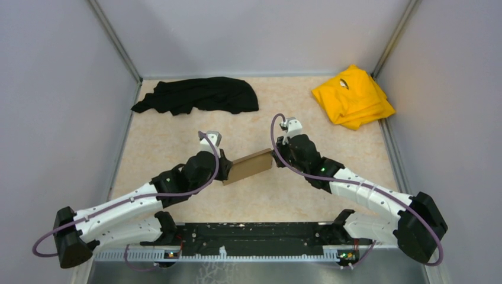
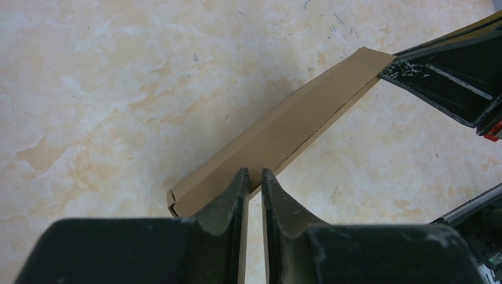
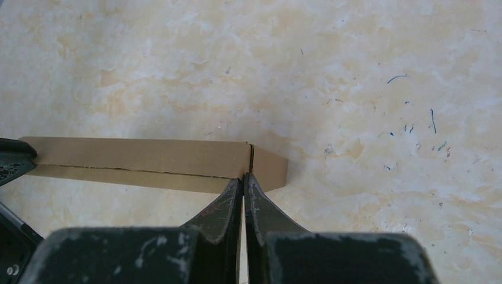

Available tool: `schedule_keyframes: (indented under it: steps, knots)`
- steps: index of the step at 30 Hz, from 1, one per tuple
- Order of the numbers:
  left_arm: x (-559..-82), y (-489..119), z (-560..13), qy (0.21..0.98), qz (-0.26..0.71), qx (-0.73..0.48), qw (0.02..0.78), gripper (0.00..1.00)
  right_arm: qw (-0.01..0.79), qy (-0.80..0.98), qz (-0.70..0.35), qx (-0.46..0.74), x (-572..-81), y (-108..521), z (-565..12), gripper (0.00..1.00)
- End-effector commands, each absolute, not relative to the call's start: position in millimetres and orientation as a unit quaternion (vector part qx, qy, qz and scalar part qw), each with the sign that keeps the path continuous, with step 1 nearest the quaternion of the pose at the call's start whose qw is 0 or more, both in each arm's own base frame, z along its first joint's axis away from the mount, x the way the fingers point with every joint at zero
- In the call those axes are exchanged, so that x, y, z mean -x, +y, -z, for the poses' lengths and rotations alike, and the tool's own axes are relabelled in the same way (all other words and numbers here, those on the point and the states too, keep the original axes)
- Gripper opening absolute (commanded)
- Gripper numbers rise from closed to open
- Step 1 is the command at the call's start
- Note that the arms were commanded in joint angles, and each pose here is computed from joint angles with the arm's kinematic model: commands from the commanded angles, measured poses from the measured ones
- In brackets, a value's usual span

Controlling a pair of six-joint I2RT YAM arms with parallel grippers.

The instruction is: Fold the paper box

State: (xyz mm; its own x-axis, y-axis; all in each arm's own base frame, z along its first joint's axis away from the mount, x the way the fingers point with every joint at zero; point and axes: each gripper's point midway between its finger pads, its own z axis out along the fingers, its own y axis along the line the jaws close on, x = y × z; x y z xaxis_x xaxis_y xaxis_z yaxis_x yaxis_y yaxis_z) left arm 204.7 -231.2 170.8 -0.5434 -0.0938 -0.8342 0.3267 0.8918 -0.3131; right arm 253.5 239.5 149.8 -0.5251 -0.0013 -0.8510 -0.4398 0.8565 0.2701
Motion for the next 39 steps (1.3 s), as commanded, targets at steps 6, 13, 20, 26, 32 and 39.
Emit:
schedule_keyframes:
  steps: [6, 13, 20, 26, 32, 39]
  knots:
    - [-192, -229, -140, 0.869, 0.202, -0.074, 0.446, 0.18, 0.441, 0.859, -0.220, 0.135, -243, 235, -134, 0.00]
    - [-191, -230, -127, 0.875, 0.190, -0.077, 0.439, 0.18, 0.441, 0.857, -0.230, 0.135, -240, 236, -139, 0.00]
    - [-193, -230, -115, 0.881, 0.175, -0.078, 0.433, 0.18, 0.446, 0.850, -0.244, 0.139, -237, 238, -149, 0.04]
    - [-194, -230, -111, 0.883, 0.168, -0.076, 0.433, 0.18, 0.446, 0.848, -0.249, 0.141, -235, 238, -155, 0.09]
    - [-198, -227, -113, 0.880, 0.158, -0.069, 0.442, 0.18, 0.441, 0.852, -0.244, 0.143, -237, 240, -150, 0.09]
    - [-204, -226, -122, 0.874, 0.149, -0.071, 0.457, 0.19, 0.428, 0.864, -0.225, 0.137, -236, 234, -139, 0.13]
